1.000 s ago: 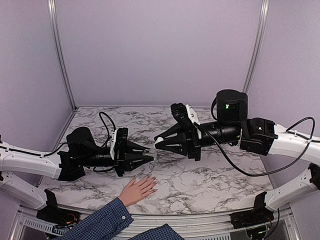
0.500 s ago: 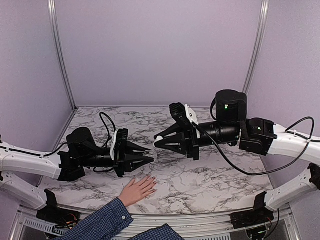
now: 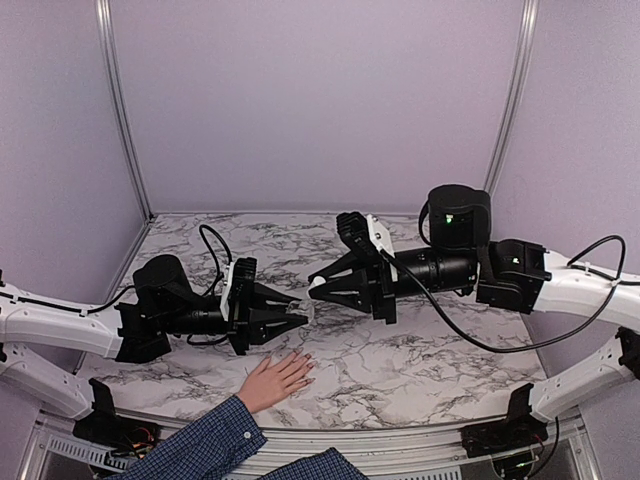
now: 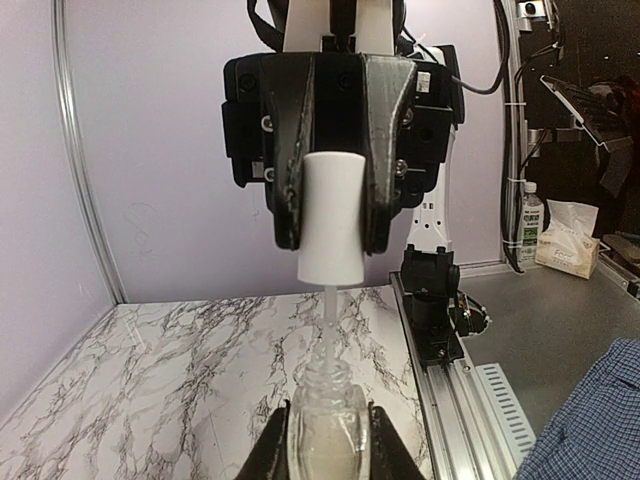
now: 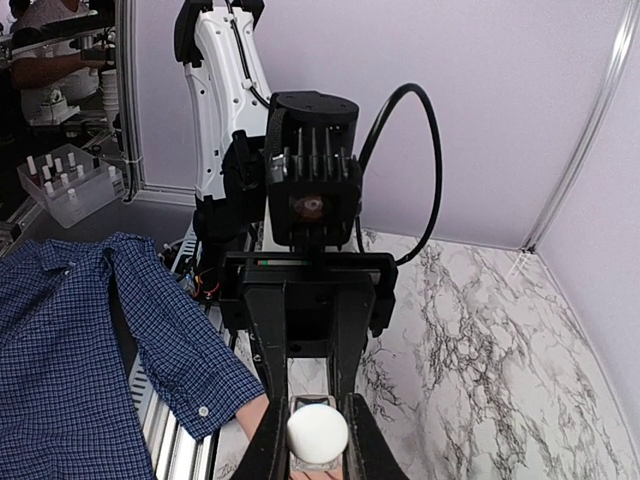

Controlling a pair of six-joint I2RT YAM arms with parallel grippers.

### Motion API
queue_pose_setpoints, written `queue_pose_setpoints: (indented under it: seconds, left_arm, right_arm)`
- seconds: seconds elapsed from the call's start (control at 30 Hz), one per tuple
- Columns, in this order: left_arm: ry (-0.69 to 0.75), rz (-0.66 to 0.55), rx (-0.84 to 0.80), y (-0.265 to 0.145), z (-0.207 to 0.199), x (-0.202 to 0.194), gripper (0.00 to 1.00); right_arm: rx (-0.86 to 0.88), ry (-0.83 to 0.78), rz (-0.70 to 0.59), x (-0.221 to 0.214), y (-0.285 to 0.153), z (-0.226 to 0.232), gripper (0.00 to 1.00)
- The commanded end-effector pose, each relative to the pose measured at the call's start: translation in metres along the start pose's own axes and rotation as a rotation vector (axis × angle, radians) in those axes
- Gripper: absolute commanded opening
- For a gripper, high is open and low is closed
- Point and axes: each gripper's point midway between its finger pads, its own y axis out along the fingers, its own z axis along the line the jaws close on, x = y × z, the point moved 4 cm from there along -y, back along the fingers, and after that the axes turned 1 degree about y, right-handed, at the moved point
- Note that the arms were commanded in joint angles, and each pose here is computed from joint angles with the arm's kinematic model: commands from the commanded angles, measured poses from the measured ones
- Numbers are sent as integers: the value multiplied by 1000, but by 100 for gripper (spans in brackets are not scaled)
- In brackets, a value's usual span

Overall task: Paint the nails
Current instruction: Close the cap of the nail polish bottle.

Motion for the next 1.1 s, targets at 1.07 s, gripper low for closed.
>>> queue_pose_setpoints:
  seconds: [1.07]
  left_arm:
    - [53, -22, 15, 5, 1, 8, 0]
  right_arm:
    - [5, -14, -34, 13, 2, 0, 0]
